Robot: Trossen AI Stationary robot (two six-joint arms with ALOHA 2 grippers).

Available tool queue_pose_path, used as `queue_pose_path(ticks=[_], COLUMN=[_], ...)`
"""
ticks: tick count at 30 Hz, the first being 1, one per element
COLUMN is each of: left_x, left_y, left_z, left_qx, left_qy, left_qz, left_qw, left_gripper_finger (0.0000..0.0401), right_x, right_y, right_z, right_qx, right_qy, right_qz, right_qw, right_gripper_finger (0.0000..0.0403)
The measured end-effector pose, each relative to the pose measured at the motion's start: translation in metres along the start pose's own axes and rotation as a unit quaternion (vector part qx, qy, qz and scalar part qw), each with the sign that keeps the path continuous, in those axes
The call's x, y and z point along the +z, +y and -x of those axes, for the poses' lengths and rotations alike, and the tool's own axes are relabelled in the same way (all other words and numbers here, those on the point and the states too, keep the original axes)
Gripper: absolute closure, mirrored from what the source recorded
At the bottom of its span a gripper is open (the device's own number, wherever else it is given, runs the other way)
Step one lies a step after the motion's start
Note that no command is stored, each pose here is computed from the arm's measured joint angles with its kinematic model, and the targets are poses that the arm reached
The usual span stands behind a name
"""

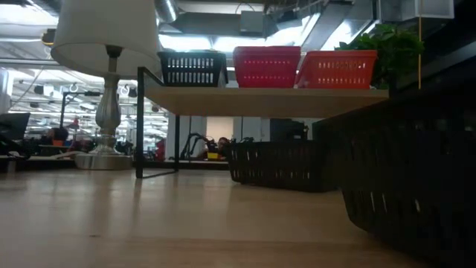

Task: Stack baskets on shelf by color
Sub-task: Stack the orange bin on top of the orange bin on the shelf

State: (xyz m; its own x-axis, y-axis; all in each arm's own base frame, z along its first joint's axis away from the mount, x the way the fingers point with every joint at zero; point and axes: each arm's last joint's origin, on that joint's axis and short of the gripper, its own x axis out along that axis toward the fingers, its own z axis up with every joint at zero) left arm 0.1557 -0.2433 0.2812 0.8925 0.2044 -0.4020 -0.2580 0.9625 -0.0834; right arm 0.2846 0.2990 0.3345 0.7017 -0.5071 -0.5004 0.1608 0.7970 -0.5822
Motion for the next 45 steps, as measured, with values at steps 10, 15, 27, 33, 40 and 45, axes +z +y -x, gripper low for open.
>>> queue_pose_path(ticks=[10,15,27,33,40,45], left_x=[0.002,0.003,0.003,0.003,0.004,0.005], left_y=[0.002,0.003,0.003,0.003,0.003,0.005], left_z=[-0.008,-0.010,-0.010,-0.010,-0.011,-0.014], left_qx=[0.004,0.007,0.006,0.006,0.008,0.014], left_qy=[0.017,0.022,0.023,0.023,0.022,0.022], left_qz=[0.008,0.010,0.009,0.009,0.010,0.013], left_qw=[1.000,1.000,1.000,1.000,1.000,1.000], left_gripper_finger=[0.0309,0.0309,0.0309,0.0309,0.0309,0.0309], right_x=[0.007,0.012,-0.065,-0.111,-0.117,-0.116], right_y=[-0.034,-0.097,-0.202,-0.210,-0.192,-0.193], right_z=[0.012,0.038,0.026,0.008,-0.019,-0.038], right_qx=[-0.047,-0.035,0.012,-0.004,0.003,0.017], right_qy=[-0.046,-0.069,0.023,0.058,0.053,0.072], right_qz=[0.074,0.036,-0.073,-0.112,-0.081,-0.080], right_qw=[0.995,0.996,0.997,0.992,0.995,0.994], right_gripper_finger=[0.0401,0.0401,0.0401,0.0401,0.0401,0.0401])
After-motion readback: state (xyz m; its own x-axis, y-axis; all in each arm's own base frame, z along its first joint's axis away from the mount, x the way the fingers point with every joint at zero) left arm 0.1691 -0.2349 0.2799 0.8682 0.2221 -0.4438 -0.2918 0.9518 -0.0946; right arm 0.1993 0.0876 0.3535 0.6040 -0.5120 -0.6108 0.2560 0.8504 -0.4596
